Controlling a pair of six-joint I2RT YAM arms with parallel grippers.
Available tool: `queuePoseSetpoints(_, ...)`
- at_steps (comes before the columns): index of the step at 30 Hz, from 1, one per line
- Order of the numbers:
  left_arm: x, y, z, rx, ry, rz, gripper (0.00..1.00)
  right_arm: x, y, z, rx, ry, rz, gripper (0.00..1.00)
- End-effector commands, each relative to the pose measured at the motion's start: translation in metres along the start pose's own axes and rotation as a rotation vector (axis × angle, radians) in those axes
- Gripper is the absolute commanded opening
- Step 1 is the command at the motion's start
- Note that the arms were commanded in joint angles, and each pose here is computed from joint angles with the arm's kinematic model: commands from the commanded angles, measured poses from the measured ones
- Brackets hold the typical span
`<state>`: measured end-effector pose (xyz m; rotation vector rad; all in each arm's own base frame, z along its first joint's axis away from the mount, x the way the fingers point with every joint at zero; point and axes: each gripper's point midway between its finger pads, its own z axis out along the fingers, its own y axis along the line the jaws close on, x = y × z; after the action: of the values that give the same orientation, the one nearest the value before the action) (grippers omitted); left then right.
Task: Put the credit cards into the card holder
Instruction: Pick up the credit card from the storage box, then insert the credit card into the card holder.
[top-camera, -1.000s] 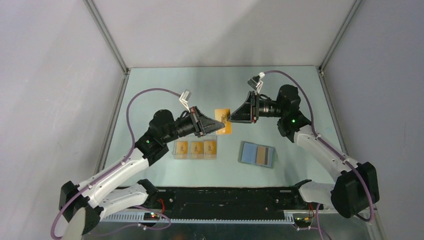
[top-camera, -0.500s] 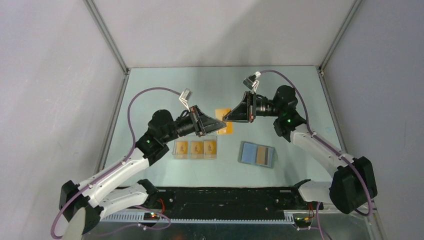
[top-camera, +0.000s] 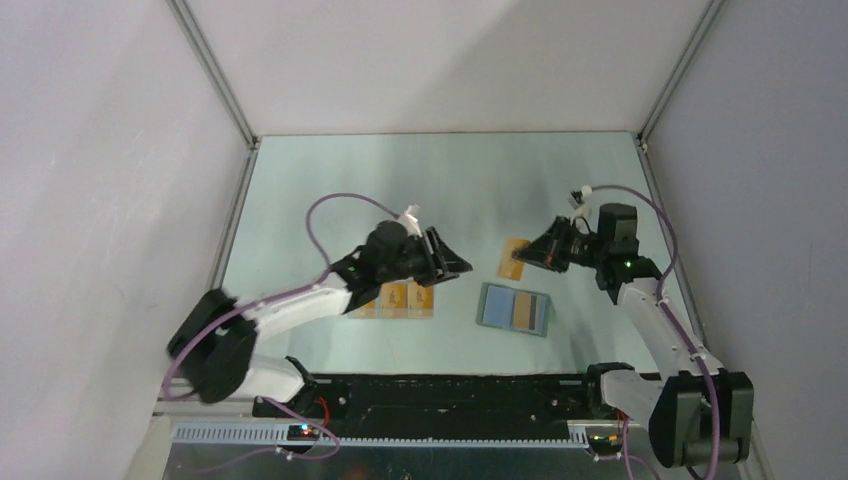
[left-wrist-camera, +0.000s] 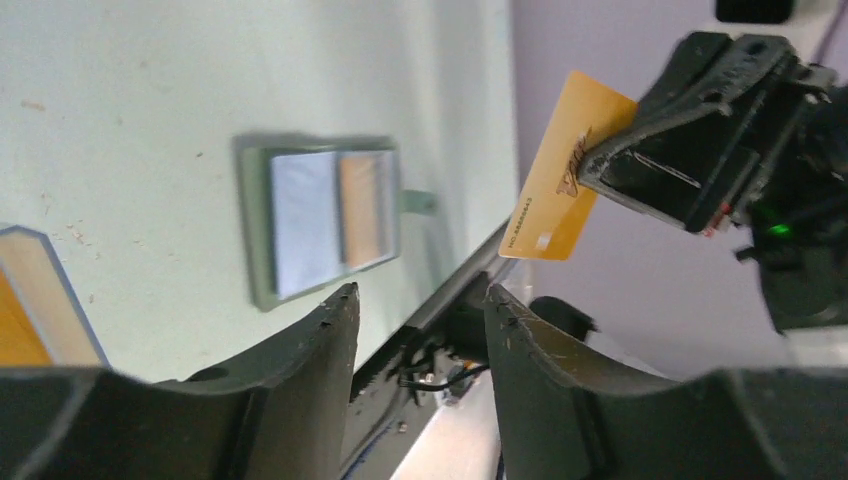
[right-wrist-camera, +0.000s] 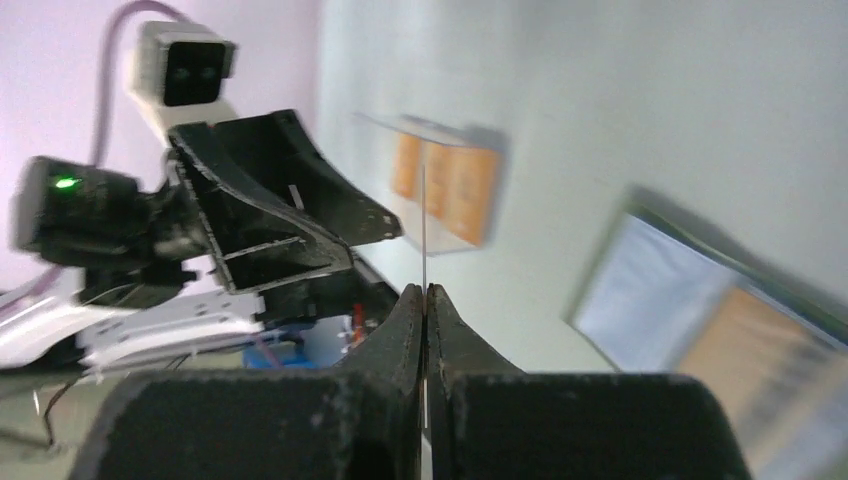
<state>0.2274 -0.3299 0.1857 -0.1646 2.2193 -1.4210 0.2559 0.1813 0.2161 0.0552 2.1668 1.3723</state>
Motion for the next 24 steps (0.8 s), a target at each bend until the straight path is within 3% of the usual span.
queuePoseSetpoints(1, 0.016, 0.003, 0.044, -0.053, 0.078, 0.008, 0.5, 0.024, -0.072, -0.011, 0.179, 0.005, 0.034, 0.0)
queuePoseSetpoints(8, 0.048, 0.045, 0.104, -0.2, 0.184, 0.031, 0.36, 0.047, -0.132, -0.008, 0.332, 0.007, 0.109, 0.0)
queuePoseSetpoints(19, 0.08, 0.11, 0.115, -0.378, 0.279, 0.028, 0.2, 0.058, -0.176, -0.01, 0.498, 0.0, 0.166, 0.0)
queuePoseSetpoints(24, 0.085, 0.118, 0.112, -0.404, 0.297, 0.032, 0.19, 0.059, -0.177, -0.004, 0.466, 0.005, 0.179, 0.0)
